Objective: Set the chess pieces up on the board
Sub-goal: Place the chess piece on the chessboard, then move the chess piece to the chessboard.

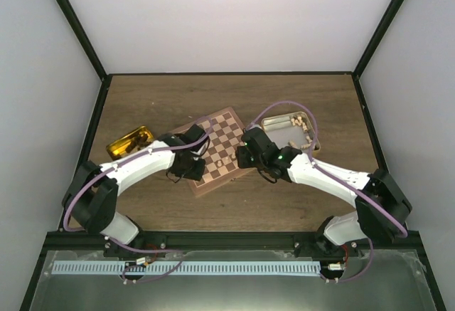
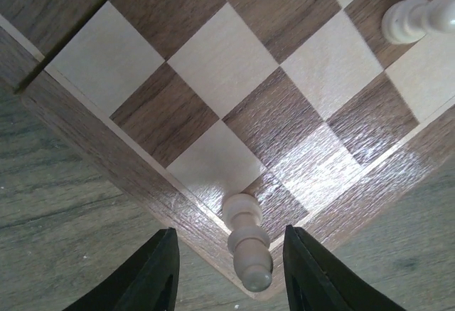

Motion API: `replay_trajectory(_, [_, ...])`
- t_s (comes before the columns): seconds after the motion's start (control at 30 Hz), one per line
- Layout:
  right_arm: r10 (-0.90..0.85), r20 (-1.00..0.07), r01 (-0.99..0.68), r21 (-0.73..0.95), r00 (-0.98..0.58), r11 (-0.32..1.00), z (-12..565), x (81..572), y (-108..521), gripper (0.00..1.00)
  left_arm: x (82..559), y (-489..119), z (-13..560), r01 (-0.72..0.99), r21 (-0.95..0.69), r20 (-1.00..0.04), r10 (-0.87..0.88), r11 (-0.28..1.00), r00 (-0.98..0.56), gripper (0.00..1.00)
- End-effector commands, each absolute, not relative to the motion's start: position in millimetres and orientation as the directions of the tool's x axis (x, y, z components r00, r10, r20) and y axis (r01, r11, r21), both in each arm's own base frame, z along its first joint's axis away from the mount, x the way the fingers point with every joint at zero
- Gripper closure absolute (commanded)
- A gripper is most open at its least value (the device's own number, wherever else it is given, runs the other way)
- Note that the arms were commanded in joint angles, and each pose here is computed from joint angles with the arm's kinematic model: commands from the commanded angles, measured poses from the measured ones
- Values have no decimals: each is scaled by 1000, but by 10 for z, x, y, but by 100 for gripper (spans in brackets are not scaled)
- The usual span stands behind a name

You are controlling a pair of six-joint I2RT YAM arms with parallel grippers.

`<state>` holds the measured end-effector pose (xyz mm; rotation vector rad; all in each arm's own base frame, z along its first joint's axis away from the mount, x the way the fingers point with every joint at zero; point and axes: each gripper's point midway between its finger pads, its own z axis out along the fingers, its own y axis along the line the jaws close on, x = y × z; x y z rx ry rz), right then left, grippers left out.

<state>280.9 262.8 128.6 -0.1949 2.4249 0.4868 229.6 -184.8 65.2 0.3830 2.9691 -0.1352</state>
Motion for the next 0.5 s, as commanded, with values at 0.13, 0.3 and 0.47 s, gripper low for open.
replay_trajectory(0.13, [-3,-641,-249,294,-767,923,1399,2908,2665,56,2396,-1942,654,236,-121,-246,201,964,-948,70])
replay_trajectory(0.3, [1,-644,-246,294,-765,924,1420,2920,2662,56,2387,-1928,625,242,-111,-236,211,964,-948,83])
replay_trajectory(0.47, [7,-649,-239,289,-761,927,1436,2932,2641,56,2362,-1975,653,255,-139,-232,219,957,-948,91])
